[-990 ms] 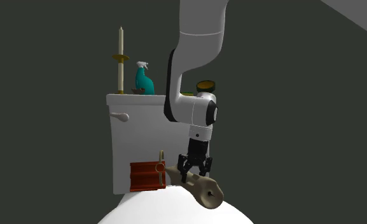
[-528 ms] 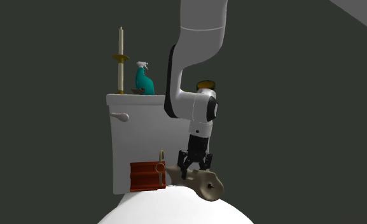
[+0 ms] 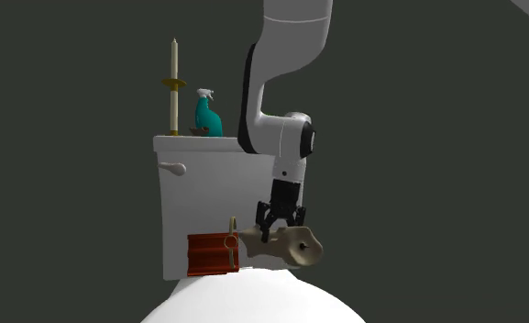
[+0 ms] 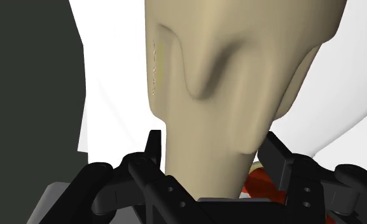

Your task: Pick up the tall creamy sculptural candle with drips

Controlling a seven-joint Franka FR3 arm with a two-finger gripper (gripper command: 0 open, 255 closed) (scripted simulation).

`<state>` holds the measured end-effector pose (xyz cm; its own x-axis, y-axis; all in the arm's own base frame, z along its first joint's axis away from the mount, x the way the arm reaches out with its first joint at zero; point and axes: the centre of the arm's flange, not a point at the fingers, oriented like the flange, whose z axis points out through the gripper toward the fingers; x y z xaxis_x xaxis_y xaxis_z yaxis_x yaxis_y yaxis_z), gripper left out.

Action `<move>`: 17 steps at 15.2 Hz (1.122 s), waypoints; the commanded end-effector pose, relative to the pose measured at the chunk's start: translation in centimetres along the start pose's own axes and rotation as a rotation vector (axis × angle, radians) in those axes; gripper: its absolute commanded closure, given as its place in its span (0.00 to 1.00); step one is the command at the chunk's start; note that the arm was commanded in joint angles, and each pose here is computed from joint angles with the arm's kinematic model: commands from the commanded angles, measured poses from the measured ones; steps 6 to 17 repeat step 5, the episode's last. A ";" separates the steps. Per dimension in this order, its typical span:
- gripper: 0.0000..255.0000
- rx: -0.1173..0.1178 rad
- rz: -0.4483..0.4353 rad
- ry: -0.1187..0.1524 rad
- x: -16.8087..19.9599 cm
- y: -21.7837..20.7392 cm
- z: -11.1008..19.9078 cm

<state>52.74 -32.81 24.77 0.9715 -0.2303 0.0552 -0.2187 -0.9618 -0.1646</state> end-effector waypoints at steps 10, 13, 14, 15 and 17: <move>1.00 0.000 0.000 0.001 0.2 -0.4 -2.3; 1.00 0.000 0.000 0.001 0.2 -0.4 -2.3; 1.00 0.000 0.000 0.001 0.2 -0.4 -2.3; 1.00 0.000 0.000 0.001 0.2 -0.4 -2.3; 1.00 0.000 0.000 0.001 0.2 -0.4 -2.3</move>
